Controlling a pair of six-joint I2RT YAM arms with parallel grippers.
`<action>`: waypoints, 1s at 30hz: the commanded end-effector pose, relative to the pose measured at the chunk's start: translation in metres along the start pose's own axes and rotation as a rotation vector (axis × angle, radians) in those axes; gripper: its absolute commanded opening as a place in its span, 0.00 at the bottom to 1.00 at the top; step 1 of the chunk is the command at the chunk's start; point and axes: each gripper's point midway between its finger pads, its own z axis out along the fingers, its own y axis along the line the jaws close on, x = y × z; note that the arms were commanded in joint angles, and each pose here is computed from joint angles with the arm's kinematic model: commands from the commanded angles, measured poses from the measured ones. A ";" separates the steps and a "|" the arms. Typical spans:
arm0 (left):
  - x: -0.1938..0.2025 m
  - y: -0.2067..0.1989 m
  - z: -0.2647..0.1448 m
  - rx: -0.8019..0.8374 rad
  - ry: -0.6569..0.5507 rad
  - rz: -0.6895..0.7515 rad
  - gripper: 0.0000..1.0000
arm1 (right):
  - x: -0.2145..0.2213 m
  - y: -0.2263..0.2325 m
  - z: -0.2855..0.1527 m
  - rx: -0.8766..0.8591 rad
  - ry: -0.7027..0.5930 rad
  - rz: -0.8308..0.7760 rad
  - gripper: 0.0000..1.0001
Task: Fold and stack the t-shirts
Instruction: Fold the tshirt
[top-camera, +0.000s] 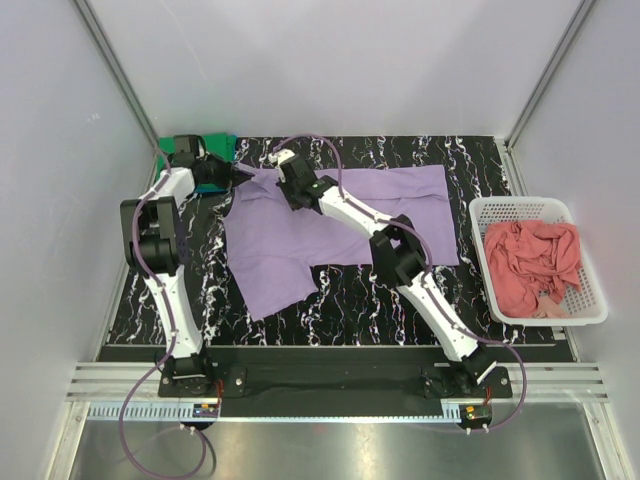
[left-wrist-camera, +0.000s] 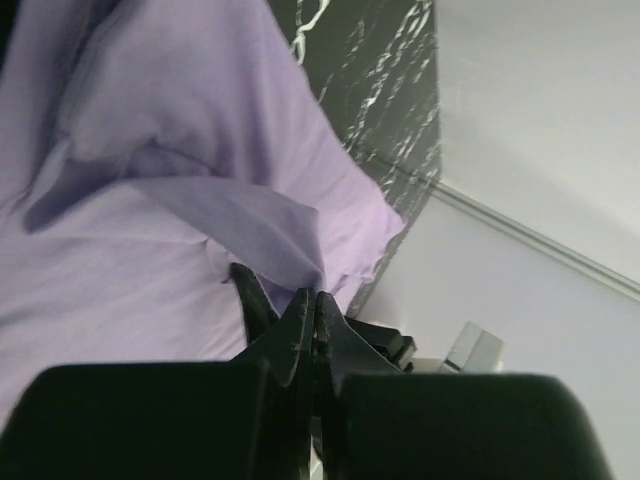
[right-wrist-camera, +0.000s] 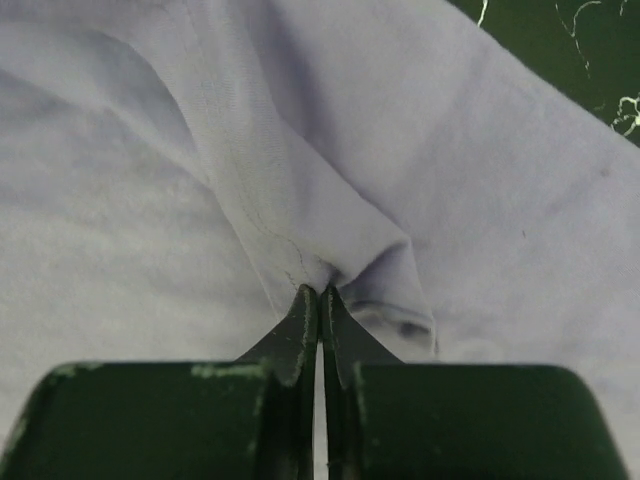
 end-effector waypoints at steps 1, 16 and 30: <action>0.006 -0.010 -0.034 -0.068 -0.021 0.112 0.00 | -0.070 -0.002 -0.054 -0.018 -0.143 -0.027 0.00; 0.025 0.079 -0.074 -0.371 0.025 0.191 0.00 | -0.034 0.037 -0.087 -0.265 0.010 0.001 0.00; 0.035 0.134 -0.083 -0.530 0.054 0.232 0.15 | -0.009 0.040 -0.093 -0.274 0.067 0.046 0.11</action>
